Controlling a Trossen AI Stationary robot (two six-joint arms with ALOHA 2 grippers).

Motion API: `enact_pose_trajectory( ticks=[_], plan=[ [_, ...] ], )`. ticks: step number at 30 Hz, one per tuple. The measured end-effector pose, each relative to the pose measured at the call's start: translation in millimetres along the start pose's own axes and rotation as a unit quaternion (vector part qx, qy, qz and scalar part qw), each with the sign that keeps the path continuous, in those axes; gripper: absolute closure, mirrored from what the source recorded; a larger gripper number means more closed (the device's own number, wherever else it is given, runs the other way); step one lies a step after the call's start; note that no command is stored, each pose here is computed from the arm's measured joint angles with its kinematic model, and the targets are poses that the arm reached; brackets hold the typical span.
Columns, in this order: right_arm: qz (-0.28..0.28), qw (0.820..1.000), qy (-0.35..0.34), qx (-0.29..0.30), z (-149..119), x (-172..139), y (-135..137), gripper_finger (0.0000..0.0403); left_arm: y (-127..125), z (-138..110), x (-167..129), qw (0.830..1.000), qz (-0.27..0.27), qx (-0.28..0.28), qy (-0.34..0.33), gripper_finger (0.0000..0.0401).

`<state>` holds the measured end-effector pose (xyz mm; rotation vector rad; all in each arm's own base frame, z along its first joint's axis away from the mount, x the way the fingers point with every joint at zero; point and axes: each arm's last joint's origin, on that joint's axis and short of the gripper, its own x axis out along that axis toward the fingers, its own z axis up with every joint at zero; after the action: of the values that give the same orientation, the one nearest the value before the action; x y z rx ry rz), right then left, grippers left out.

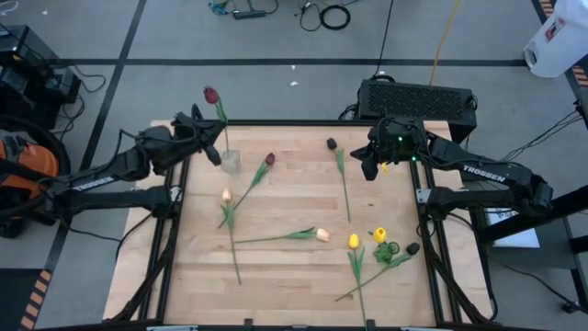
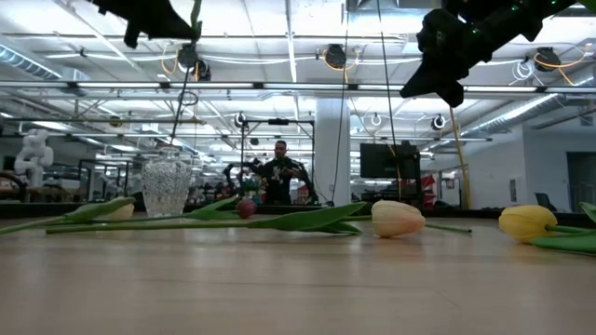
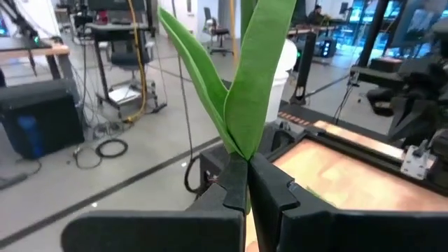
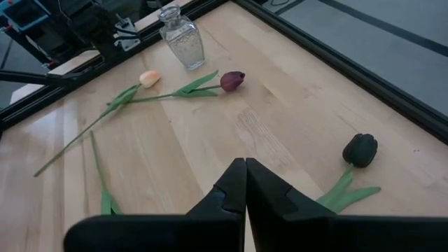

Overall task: Sort flowers into vase by color
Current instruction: Put the left red flower into the transparent vase

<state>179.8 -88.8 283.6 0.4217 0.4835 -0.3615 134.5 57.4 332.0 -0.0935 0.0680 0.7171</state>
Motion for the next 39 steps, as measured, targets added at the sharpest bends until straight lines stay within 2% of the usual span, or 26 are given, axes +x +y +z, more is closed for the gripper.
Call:
enact_pose_trajectory(
  ticks=[4, 9, 18, 28, 39],
  plan=[
    [-0.001, 1.0, 0.0, 0.005, 0.0, 0.0, -0.1, 0.0403, 0.8, -15.8, 2.7, 1.0, 0.003, -0.015, -0.01, 0.0394],
    [-0.001, 1.0, 0.0, 0.016, 0.0, -0.1, 0.0, 0.0403, 5.9, -41.5, 2.2, 1.0, 0.03, -0.005, 0.006, 0.0394],
    [-0.001, 1.0, 0.0, 0.027, 0.0, -0.1, 0.0, 0.0403, 13.9, -77.8, 3.3, 0.999, 0.047, -0.01, 0.006, 0.0393],
    [0.0, 0.999, -0.001, 0.037, 0.1, -0.1, 0.0, 0.0403, 14.4, -87.8, 4.3, 0.997, 0.051, 0.01, 0.053, 0.0372],
    [0.0, 0.999, -0.001, 0.049, 0.1, -0.1, 0.0, 0.0403, 14.6, -88.0, 4.3, 0.997, 0.054, 0.018, 0.054, 0.037]
  ],
)
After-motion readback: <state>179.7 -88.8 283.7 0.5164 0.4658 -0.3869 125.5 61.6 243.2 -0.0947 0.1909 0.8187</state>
